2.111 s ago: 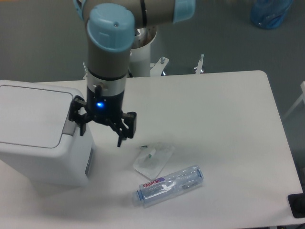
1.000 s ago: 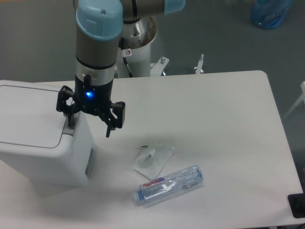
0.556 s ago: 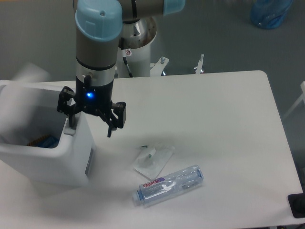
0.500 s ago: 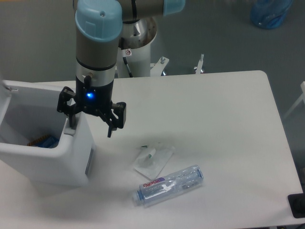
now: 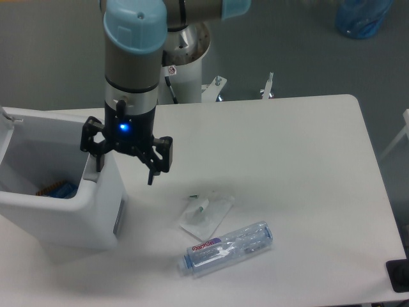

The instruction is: Open the trash can

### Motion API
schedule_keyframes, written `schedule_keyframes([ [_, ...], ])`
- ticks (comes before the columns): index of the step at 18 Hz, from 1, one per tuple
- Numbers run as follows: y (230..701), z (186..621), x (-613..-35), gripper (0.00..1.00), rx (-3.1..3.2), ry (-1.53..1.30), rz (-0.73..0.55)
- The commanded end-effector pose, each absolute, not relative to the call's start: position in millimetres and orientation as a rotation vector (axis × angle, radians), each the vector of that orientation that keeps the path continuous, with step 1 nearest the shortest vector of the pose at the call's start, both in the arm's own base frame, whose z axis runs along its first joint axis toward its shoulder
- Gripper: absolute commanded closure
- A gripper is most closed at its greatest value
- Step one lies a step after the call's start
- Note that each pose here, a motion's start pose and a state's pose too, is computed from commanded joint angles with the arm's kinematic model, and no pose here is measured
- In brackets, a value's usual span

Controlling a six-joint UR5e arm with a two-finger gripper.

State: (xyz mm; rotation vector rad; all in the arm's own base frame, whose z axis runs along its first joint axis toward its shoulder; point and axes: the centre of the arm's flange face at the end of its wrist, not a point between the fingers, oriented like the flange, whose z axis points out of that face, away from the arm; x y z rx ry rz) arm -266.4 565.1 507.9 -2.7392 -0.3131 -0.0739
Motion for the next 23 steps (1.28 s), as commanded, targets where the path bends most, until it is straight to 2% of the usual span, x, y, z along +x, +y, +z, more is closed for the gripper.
schedule_keyframes([
  [3, 567, 494, -289, 0.0, -2.757, -0.218, 0.002],
  [7, 567, 473, -333, 0.0, -2.748, -0.268, 0.148],
  [12, 542, 414, -422, 0.0, -2.822, -0.169, 0.166],
  [14, 520, 408, -454, 0.0, -2.836, -0.193, 0.178],
  [17, 487, 375, -492, 0.0, -2.902, -0.163, 0.176],
  [23, 476, 350, -500, 0.0, -3.006, 0.065, 0.216],
])
